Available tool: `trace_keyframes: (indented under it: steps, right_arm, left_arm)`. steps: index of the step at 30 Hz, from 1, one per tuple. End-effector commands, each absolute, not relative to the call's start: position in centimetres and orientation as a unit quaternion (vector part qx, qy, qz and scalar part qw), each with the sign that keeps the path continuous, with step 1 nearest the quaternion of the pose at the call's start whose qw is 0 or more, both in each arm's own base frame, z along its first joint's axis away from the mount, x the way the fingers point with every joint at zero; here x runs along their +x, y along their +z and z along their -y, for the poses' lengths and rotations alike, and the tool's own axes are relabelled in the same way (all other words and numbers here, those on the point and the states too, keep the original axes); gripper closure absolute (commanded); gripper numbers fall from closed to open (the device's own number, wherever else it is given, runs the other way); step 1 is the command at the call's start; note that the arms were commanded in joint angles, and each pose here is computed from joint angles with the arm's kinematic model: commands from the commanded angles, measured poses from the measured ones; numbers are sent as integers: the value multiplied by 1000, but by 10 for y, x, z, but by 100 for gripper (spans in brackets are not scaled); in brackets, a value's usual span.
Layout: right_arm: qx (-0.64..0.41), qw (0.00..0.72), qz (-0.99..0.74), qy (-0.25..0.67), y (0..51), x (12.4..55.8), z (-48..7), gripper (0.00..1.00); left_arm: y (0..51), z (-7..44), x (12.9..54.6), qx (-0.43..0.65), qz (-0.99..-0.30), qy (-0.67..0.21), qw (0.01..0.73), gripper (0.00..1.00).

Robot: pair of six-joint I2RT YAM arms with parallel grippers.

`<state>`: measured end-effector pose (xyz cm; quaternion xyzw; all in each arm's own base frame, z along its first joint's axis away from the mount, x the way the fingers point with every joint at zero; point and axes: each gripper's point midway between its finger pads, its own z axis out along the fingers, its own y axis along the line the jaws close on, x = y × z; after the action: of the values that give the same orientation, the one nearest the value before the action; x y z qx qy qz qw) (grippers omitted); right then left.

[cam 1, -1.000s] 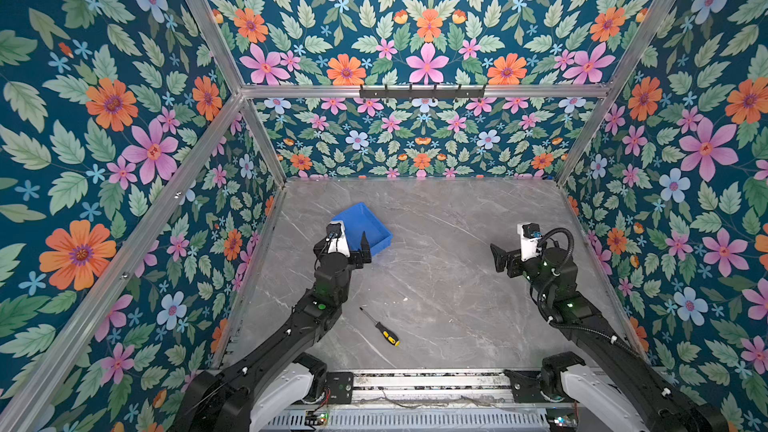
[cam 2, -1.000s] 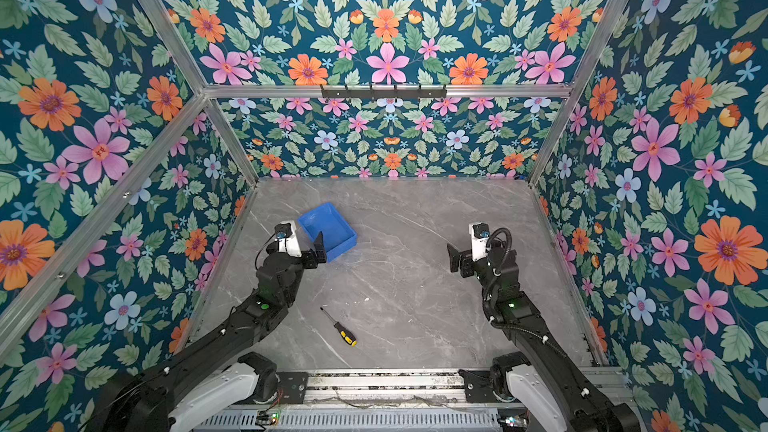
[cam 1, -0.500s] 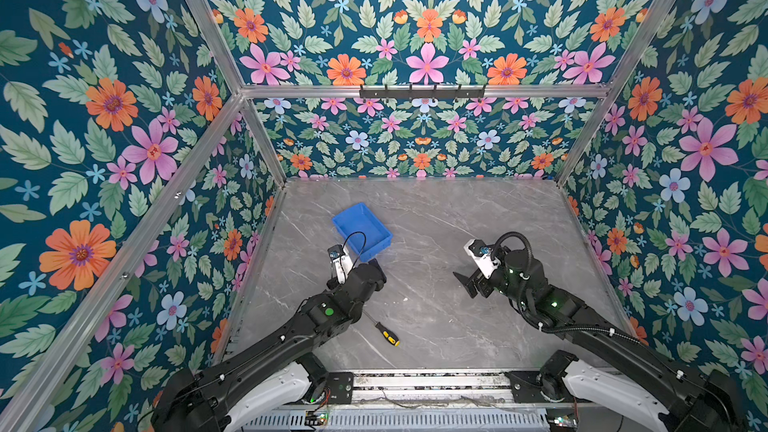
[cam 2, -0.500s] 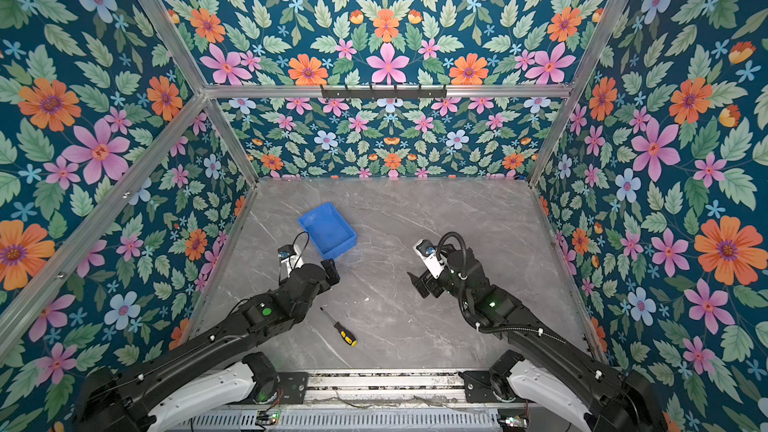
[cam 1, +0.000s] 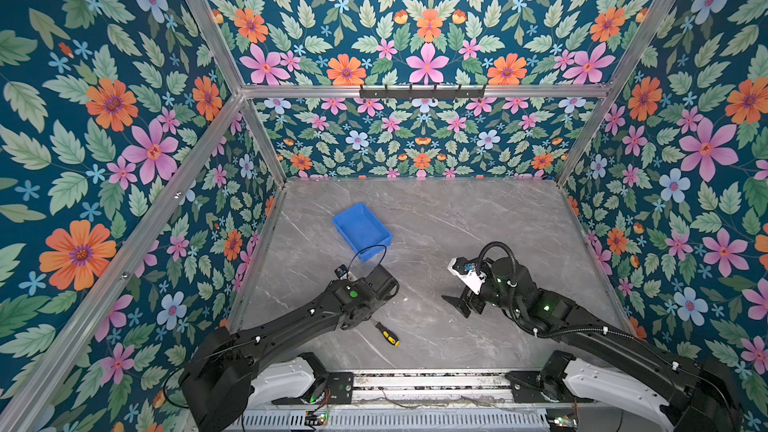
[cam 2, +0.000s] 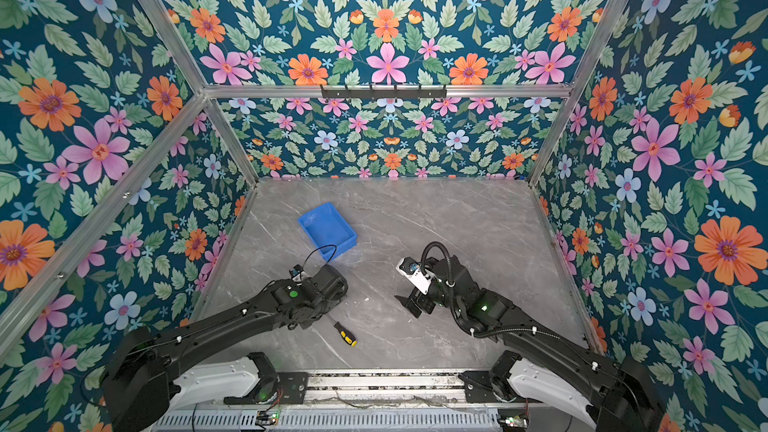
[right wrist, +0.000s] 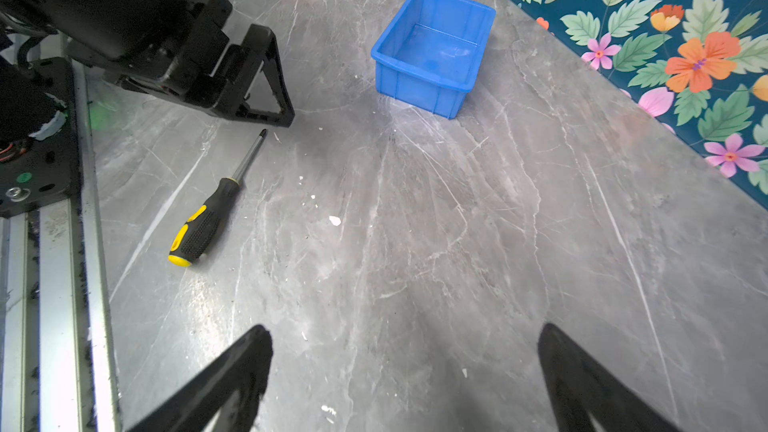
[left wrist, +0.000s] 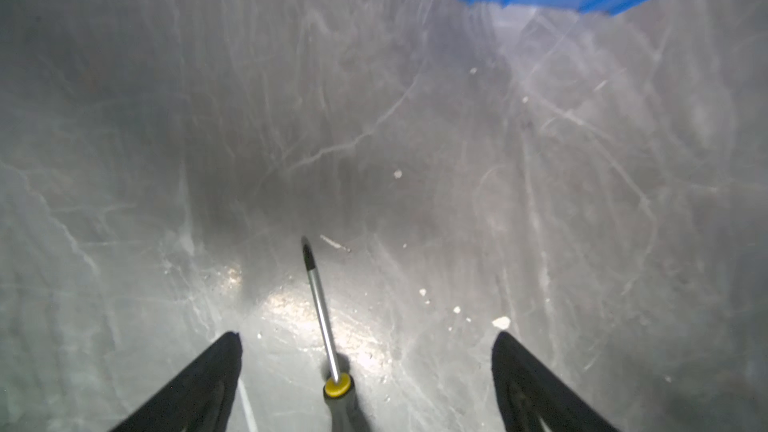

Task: Put the screwdriver in the bin
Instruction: 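Move the left gripper down over the screwdriver while the right arm reaches inward, then close the left gripper on the screwdriver shaft near the yellow handle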

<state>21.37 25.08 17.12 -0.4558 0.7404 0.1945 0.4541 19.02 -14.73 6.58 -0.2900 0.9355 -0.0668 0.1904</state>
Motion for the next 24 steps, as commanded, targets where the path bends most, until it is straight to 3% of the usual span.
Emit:
trace_keyframes:
  steps: [1,14,24]
  right_arm:
    - [-473,456,-727,200,170,209,-258,1]
    - [-557,417,-671,259,161,158,-277,1]
    - [-564,406,-671,258,155,159,-280,1]
  left_arm:
    - [55,157,176,-284,-947,-63,134,8]
    - [19,174,158,-240,-968,-54,54,19]
    - [6,170,151,-246,-968,-44,39,41]
